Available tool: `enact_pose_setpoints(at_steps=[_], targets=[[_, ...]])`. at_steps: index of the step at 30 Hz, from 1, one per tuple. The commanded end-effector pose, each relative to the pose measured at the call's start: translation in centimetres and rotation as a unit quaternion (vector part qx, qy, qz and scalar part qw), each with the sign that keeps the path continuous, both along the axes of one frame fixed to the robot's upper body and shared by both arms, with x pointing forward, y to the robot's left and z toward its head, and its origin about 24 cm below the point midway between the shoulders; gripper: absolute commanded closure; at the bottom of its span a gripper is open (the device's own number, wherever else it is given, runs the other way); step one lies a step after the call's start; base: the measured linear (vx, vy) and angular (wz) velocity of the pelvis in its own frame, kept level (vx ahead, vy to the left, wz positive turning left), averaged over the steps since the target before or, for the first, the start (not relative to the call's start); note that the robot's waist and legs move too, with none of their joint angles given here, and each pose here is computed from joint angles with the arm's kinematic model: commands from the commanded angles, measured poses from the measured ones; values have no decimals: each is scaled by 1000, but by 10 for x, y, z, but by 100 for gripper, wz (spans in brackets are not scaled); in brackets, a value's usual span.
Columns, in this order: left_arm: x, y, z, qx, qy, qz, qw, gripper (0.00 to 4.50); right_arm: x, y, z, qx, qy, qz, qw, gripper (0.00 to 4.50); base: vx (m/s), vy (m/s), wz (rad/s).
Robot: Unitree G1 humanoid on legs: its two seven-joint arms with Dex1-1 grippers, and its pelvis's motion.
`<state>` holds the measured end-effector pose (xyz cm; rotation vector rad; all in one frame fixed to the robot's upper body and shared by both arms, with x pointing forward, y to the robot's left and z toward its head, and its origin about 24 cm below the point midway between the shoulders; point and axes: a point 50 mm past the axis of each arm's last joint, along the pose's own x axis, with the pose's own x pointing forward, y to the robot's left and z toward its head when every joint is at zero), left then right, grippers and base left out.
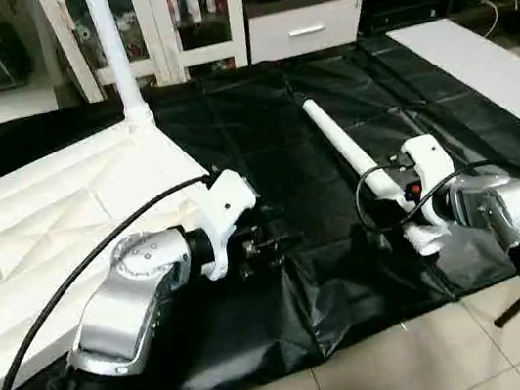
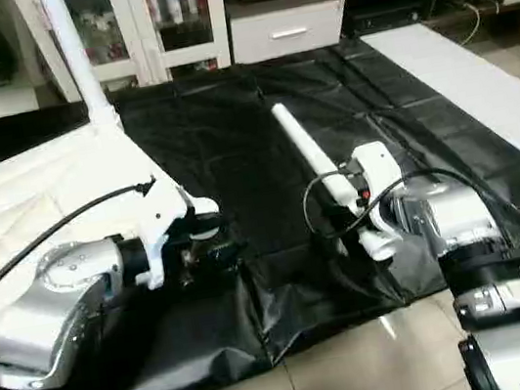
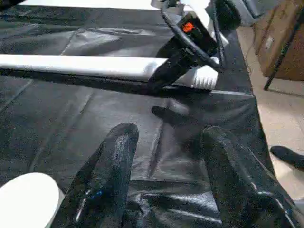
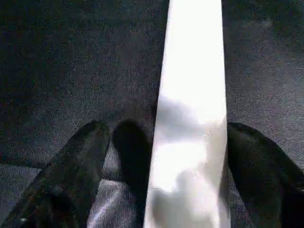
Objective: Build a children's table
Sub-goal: Pick table leg
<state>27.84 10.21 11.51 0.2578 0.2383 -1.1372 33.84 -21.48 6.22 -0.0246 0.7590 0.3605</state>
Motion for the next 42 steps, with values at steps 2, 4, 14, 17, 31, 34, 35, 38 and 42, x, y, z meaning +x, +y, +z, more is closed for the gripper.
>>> enact_pose_setpoints(at_steps=[2,4,14,17,31,34,35,38,42], targets=[[-3,-5,5,-6,6,-17,1000,199,-1,-4,-2,-4,17,1,1000,110,0,0,0],[-3,-6,4,-7,8,-16,1000,199,-2,-8,-6,-6,28,-9,1000,119,0,0,0],[0,-9,2,4,1,-4,1000,199,-8,-29,-25,-20,60,-42,997,216,0,0,0],[5,-7,5,1,-6,14,1000,199,-4,-29,-22,-9,42,-60,997,233,0,0,0],[37,-14,37,-167,78,143,972,122,5,14,42,73,-191,49,978,264,0,0,0],[42,-24,49,-232,116,145,955,92,-4,42,59,80,-244,131,958,264,0,0,0],[44,-26,52,-250,128,145,949,80,-8,52,64,83,-258,160,949,264,0,0,0],[52,-30,56,-295,170,170,925,70,-18,82,73,73,-294,219,928,265,0,0,0],[60,-27,62,-339,199,201,897,28,-26,105,84,89,-317,244,912,265,0,0,0]])
